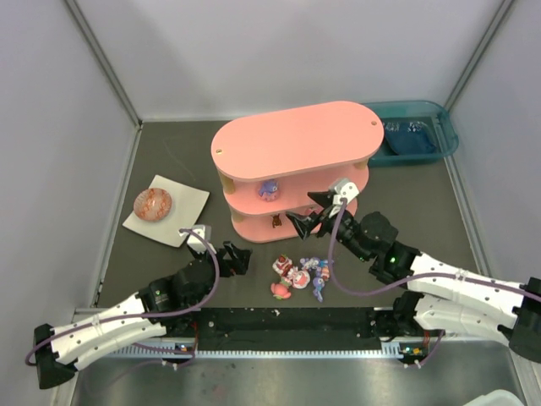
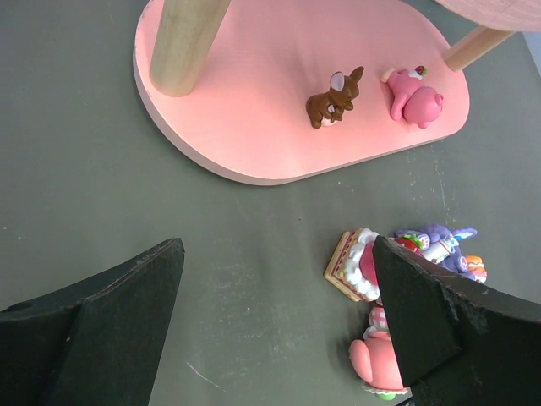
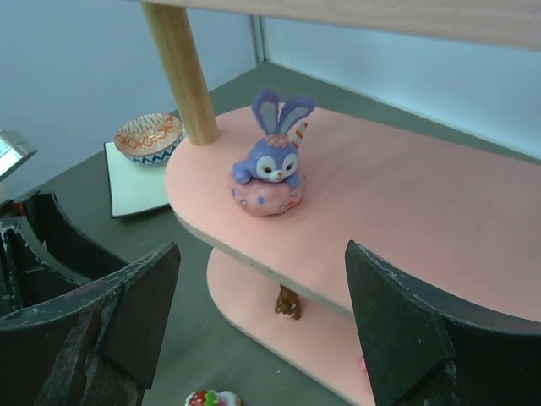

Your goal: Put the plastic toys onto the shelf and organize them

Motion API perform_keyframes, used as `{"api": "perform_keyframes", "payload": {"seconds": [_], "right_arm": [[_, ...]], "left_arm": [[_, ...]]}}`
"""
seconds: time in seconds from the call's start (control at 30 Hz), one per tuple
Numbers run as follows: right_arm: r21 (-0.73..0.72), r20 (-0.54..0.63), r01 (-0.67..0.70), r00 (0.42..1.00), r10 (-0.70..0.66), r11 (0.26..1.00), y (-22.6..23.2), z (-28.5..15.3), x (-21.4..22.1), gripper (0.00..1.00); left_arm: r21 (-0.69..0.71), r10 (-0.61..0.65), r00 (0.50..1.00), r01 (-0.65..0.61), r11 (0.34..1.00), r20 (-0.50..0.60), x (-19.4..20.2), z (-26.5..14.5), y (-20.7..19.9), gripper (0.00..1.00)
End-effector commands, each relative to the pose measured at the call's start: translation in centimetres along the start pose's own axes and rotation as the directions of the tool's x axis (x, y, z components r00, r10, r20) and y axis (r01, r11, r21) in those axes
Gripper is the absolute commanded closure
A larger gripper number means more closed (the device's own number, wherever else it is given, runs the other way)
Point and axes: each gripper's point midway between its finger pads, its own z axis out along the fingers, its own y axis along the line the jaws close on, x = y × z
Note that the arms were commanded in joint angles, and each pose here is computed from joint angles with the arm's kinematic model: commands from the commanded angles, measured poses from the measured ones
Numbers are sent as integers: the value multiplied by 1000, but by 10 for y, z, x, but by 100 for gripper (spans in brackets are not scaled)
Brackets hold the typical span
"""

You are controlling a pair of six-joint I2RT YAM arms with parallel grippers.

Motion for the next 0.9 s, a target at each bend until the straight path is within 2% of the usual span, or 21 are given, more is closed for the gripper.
{"api": "perform_keyframes", "payload": {"seconds": [0.0, 0.17, 0.4, 0.87], "right_arm": [[-201, 80, 28, 997, -12, 979, 14, 1, -25, 20], [-304, 36, 48, 999, -39, 951, 16, 12, -18, 18], [-304, 89, 140, 989, -118, 942, 6, 27, -11, 11], [-268, 107, 135, 988, -110, 954, -10, 59, -5, 11]], "left_arm": [[27, -18, 999, 17, 999, 31, -17, -4, -13, 1], [19, -16, 999, 16, 1000, 31, -19, -3, -14, 1], [11, -27, 999, 27, 1000, 30, -21, -2, -15, 1], [-7, -15, 999, 16, 1000, 42, -26, -2, -14, 1]]}}
